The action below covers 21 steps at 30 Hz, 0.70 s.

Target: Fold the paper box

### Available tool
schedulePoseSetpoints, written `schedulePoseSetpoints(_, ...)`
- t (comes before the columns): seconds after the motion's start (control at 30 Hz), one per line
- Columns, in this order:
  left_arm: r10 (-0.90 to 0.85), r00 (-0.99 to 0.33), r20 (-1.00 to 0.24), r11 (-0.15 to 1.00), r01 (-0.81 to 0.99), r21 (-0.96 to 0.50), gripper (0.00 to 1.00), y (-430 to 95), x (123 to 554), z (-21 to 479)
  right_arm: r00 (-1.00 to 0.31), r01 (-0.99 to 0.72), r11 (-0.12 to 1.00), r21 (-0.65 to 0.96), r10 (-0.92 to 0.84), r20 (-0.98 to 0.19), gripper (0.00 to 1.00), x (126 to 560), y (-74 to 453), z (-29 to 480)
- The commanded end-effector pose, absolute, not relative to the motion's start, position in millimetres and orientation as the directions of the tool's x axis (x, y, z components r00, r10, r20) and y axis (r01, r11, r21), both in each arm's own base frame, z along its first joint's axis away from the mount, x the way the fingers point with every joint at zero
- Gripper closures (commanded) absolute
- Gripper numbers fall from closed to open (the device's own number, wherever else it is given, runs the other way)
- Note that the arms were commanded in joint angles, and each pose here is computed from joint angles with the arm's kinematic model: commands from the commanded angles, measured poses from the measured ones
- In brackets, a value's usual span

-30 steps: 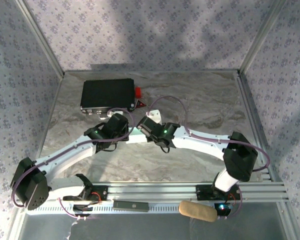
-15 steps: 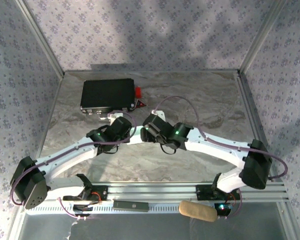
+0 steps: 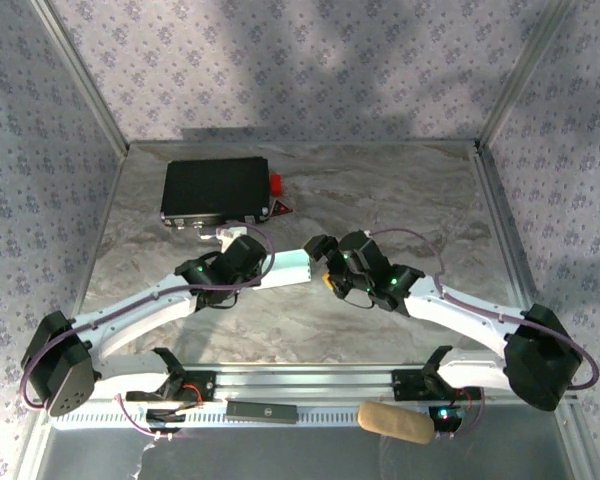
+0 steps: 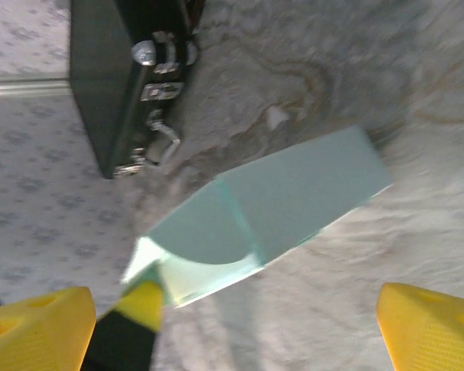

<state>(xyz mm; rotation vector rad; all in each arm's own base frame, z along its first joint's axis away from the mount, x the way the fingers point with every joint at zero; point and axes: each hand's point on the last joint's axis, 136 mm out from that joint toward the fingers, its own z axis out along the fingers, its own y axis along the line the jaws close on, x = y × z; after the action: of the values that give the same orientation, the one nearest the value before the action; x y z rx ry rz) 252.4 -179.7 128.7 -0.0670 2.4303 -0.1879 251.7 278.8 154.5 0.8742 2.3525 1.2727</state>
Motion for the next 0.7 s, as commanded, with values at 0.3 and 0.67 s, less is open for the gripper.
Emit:
schedulePoseSetpoints(0.3, -0.098, -0.747, -0.658, 0.990, -0.003, -0.144, 1.00, -184, 256, 143, -0.681, 0.536, 0.123, 0.835, 0.648, 0.342, 0.08, 265, 308, 147)
schedulePoseSetpoints(0.67, -0.091, -0.748, -0.657, 0.990, 0.003, -0.141, 1.00, -186, 256, 143, -0.648, 0.602, 0.147, 0.785, 0.664, 0.374, 0.29, 270, 297, 119)
